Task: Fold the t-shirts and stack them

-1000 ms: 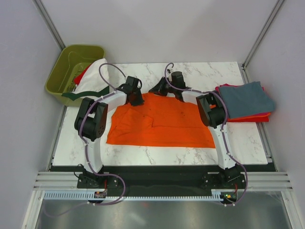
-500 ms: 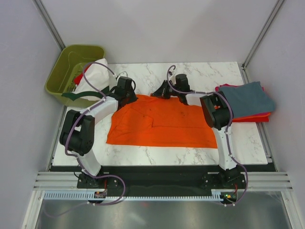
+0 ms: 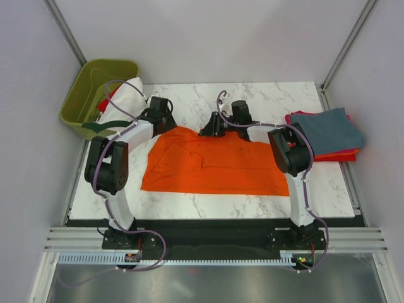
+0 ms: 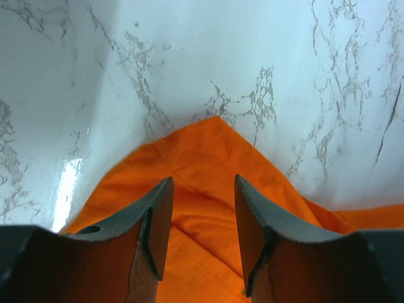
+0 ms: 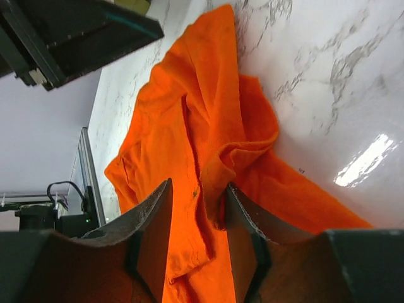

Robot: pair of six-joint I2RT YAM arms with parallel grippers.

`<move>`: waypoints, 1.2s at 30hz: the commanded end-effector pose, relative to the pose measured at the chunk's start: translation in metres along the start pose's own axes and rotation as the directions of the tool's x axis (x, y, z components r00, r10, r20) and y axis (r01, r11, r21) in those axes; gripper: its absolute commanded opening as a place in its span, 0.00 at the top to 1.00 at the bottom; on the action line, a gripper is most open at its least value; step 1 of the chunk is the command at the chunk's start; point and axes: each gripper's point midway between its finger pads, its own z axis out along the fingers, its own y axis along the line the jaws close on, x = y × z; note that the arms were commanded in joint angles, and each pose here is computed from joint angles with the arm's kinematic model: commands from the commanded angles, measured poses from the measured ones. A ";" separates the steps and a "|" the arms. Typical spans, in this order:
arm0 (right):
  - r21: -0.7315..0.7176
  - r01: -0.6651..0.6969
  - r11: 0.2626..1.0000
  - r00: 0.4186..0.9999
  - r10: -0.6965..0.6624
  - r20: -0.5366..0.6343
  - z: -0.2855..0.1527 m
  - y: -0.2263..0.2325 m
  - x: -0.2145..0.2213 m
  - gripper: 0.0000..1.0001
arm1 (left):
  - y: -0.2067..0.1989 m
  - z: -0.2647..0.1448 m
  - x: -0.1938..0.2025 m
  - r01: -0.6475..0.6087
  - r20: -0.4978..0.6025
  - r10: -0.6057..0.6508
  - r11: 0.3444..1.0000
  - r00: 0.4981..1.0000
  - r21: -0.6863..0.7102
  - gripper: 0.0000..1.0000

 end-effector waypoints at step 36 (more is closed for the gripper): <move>0.186 -0.005 0.983 0.983 0.039 -0.180 -0.009 -0.028 0.058 0.56 | -0.032 0.022 0.011 -0.039 -0.149 0.073 0.975 0.986 0.220 0.60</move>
